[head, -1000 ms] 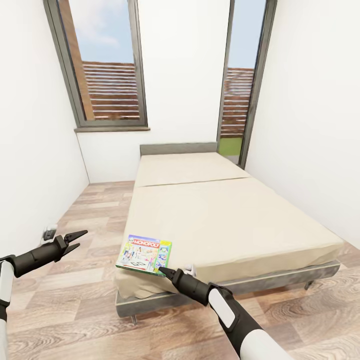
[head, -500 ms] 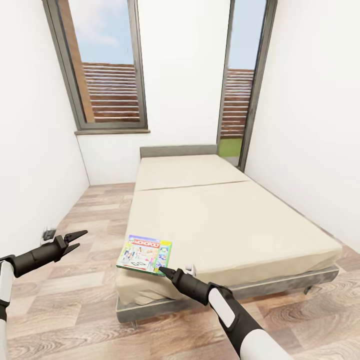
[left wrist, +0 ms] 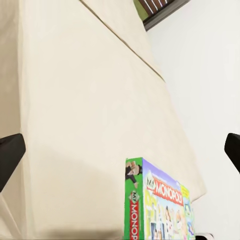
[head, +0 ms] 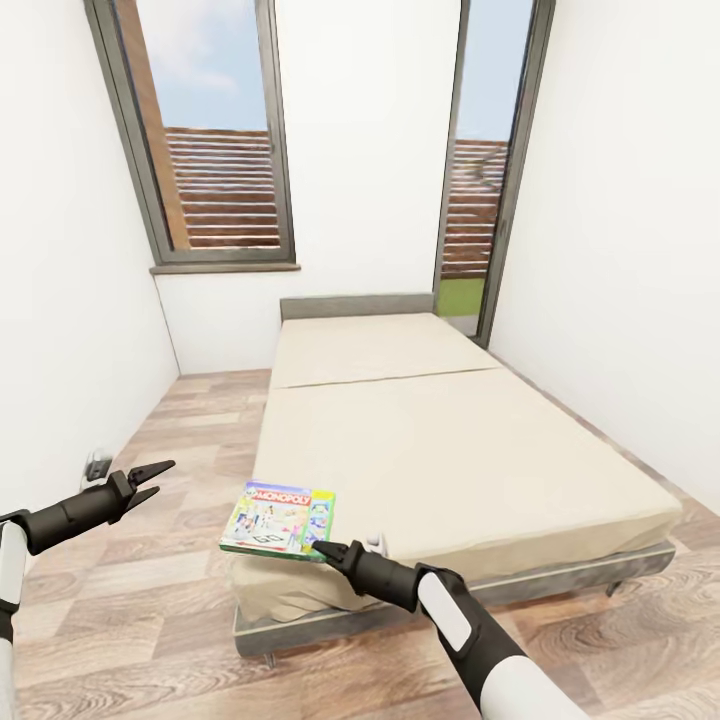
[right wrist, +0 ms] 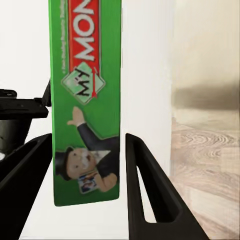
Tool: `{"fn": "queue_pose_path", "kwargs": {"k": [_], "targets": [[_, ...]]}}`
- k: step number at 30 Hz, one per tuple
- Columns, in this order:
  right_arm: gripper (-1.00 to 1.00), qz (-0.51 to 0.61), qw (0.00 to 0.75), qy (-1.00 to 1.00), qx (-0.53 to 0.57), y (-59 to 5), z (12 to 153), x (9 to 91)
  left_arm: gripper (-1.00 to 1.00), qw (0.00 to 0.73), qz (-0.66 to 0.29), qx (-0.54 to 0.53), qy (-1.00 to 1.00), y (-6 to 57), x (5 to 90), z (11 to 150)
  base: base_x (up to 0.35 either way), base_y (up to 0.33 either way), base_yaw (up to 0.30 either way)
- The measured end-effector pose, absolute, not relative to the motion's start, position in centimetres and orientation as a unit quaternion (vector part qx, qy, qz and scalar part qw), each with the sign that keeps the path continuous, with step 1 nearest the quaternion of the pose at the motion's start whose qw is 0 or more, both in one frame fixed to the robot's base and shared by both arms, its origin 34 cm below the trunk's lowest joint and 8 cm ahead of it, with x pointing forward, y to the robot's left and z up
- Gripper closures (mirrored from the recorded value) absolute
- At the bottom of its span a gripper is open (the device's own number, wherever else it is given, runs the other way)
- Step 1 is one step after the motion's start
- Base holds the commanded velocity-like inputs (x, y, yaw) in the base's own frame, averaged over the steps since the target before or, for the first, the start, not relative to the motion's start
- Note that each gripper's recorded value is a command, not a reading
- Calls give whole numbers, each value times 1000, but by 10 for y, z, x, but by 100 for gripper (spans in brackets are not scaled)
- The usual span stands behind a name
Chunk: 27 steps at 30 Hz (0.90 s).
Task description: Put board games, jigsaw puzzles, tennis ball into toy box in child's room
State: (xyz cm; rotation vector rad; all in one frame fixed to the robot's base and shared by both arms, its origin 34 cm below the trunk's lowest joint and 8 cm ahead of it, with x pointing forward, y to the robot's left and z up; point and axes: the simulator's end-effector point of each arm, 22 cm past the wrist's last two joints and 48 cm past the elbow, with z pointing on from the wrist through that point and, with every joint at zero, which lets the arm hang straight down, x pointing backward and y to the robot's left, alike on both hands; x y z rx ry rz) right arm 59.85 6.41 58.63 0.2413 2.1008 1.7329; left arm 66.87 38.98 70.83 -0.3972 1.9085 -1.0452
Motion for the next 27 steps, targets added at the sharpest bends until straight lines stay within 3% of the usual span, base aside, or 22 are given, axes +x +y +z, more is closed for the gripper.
{"fn": "queue_pose_path", "kwargs": {"k": [11, 27], "targets": [[100, 703, 164, 684, 109, 69, 678, 608, -100, 447, -422, -161, 772, 388, 674, 731, 0, 0, 0], [100, 753, 175, 624, 113, 38, 780, 632, -100, 448, -418, -163, 773, 393, 681, 765, 0, 0, 0]]}}
